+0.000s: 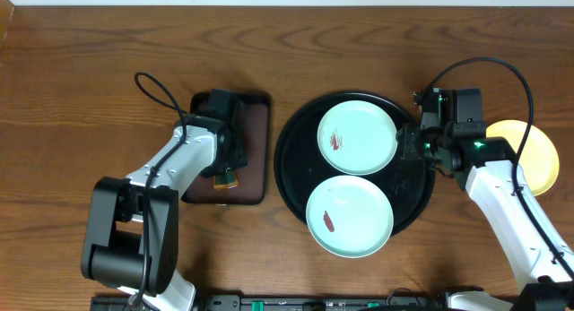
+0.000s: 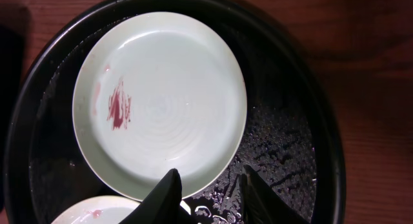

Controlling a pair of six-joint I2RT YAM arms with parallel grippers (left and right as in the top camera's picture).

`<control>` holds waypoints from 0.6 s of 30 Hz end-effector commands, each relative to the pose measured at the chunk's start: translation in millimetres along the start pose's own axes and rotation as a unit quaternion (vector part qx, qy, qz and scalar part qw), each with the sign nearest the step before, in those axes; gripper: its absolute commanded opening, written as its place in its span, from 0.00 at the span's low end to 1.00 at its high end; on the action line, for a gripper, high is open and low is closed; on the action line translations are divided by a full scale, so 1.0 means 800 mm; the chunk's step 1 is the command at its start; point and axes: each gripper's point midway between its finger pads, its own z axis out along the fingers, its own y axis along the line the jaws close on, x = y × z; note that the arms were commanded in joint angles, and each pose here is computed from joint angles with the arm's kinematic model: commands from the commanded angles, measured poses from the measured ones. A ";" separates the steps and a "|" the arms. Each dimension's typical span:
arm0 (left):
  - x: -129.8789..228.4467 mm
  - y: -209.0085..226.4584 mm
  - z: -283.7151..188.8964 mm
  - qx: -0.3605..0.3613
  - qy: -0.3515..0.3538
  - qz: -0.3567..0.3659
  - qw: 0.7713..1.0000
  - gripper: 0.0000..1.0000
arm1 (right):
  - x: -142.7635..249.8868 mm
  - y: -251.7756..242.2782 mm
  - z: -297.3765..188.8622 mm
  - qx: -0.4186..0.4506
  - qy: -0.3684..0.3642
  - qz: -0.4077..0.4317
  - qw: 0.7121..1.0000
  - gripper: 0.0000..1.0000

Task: Clean dirty plates on tray and stack at the side
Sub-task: 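Grasp the sponge with the left gripper and lift it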

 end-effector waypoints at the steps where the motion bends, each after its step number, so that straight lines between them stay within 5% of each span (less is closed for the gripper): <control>1: 0.001 -0.006 0.001 0.010 0.008 0.002 1.000 0.52 | -0.009 0.008 -0.007 -0.008 -0.013 0.000 1.000 0.29; 18: 0.004 -0.003 0.000 0.005 0.012 0.002 1.000 0.54 | -0.008 0.008 -0.008 -0.008 -0.012 0.000 1.000 0.29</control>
